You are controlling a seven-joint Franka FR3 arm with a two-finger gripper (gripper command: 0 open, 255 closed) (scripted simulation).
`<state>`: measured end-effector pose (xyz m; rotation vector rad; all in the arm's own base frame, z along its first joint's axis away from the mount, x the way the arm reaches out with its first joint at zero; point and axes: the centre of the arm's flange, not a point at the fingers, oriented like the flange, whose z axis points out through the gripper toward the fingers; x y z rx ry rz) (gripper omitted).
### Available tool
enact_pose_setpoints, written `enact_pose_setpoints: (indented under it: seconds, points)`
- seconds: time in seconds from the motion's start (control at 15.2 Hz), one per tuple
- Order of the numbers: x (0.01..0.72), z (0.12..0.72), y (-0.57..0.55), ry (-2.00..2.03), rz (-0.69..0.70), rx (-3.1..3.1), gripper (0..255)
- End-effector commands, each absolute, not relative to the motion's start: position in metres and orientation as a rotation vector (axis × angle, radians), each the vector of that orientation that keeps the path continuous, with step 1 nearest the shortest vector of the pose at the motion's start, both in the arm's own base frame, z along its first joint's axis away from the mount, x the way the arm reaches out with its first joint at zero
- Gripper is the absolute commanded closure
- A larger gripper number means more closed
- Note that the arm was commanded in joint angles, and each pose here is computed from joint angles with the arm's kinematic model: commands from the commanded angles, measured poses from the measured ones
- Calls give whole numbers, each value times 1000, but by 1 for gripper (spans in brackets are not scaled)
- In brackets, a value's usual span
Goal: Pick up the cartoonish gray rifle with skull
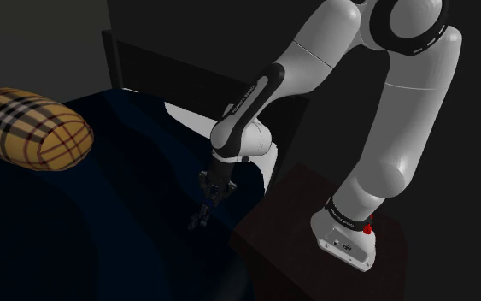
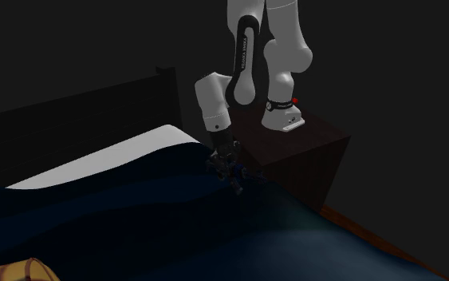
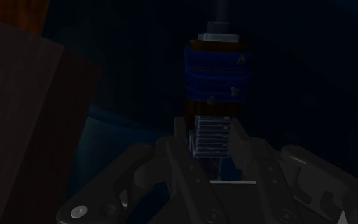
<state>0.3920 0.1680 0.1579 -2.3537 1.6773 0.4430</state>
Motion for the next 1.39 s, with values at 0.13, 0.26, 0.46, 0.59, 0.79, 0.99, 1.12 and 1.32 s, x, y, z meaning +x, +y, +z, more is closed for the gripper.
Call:
enact_pose_setpoints:
  seconds: [0.13, 0.26, 0.46, 0.59, 0.79, 0.99, 1.12, 1.32]
  points:
    - [392, 157, 168, 1678, 444, -2354, 255]
    - [392, 163, 167, 1678, 444, -2354, 255]
    - [392, 179, 167, 1678, 444, -2354, 255]
    - [392, 189, 167, 1678, 444, -2354, 255]
    - [392, 205, 167, 1678, 444, -2354, 255]
    - [392, 221, 167, 1678, 444, -2354, 255]
    - [392, 232, 167, 1678, 444, -2354, 255]
    - [392, 238, 167, 1678, 444, -2354, 255]
